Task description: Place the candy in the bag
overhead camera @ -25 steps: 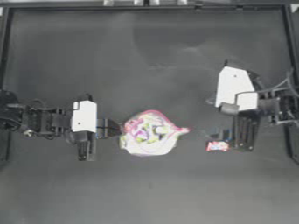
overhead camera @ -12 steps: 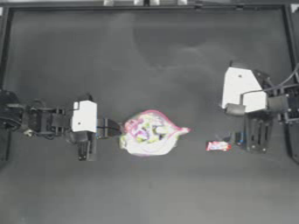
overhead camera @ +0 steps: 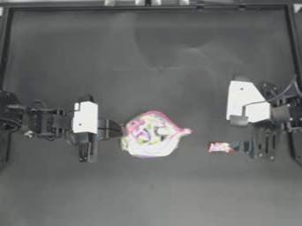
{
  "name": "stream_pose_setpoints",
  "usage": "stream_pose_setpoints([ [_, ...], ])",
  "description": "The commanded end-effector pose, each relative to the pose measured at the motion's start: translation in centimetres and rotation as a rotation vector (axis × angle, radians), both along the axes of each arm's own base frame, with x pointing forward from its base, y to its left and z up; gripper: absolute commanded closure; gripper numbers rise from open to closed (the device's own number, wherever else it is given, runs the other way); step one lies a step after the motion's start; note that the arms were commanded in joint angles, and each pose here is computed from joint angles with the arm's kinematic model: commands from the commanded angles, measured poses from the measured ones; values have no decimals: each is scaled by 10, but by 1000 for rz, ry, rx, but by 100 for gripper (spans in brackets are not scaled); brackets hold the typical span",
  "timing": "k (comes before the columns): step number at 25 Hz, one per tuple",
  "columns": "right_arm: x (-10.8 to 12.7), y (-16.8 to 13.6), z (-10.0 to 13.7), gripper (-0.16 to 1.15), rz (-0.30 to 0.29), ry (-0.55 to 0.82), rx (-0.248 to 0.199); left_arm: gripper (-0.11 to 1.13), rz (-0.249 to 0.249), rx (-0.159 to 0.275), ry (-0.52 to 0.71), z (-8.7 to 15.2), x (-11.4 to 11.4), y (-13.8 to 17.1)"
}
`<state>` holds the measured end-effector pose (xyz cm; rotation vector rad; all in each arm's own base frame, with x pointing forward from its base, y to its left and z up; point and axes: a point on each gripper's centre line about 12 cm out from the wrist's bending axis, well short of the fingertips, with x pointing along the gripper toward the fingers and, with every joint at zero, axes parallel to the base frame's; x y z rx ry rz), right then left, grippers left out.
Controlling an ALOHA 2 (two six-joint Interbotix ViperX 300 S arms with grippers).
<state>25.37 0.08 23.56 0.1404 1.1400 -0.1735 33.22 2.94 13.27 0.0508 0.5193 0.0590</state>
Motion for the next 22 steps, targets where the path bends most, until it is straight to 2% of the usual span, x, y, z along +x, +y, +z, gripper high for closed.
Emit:
stream_pose_setpoints([
  [1,-1,2,-4,-3,2,-32,10,100,-1,6,-41,11,7,1],
  [10,-4,7,-34,-3,21,-15,19,100,0,4,-34,10,9,1],
  [22,10,7,-76,-3,19,102,7,100,0,5,-30,8,14,2],
])
